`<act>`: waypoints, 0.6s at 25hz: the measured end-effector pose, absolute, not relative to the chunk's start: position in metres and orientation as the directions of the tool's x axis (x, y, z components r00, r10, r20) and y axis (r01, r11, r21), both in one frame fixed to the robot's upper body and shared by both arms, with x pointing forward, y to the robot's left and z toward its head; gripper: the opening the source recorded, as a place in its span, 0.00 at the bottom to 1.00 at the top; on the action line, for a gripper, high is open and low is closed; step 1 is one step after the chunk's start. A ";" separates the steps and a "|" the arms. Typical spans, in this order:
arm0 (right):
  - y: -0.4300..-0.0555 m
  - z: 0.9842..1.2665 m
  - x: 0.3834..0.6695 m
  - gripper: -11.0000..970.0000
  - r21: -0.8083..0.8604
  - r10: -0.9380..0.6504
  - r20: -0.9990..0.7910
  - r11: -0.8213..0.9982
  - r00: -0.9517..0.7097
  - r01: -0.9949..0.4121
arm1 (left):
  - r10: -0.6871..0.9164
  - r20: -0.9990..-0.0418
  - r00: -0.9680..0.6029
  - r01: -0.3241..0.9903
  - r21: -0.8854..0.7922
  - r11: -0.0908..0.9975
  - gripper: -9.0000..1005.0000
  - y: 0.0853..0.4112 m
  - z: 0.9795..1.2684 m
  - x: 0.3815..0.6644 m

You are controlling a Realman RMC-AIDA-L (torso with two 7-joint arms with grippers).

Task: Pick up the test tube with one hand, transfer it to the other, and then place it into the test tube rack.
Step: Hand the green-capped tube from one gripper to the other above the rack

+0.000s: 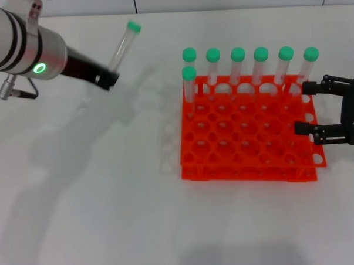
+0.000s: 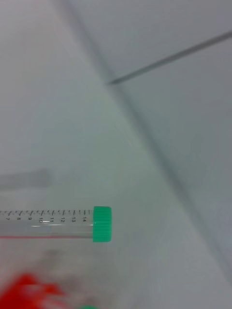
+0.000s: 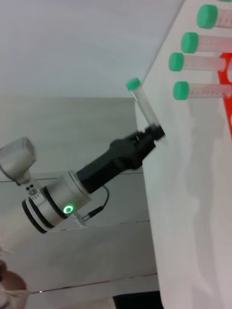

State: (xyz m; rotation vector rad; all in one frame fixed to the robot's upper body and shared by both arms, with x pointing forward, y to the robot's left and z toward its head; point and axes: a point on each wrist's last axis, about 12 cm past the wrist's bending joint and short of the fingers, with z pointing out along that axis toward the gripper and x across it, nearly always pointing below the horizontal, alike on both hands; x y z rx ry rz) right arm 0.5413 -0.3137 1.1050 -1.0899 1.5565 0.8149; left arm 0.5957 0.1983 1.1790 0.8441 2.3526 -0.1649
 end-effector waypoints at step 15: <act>-0.309 1.107 0.533 0.89 0.014 -0.171 -0.982 0.337 -0.075 -0.942 | 0.200 -0.971 -0.133 0.843 -0.005 0.538 0.21 0.231 1.159 0.574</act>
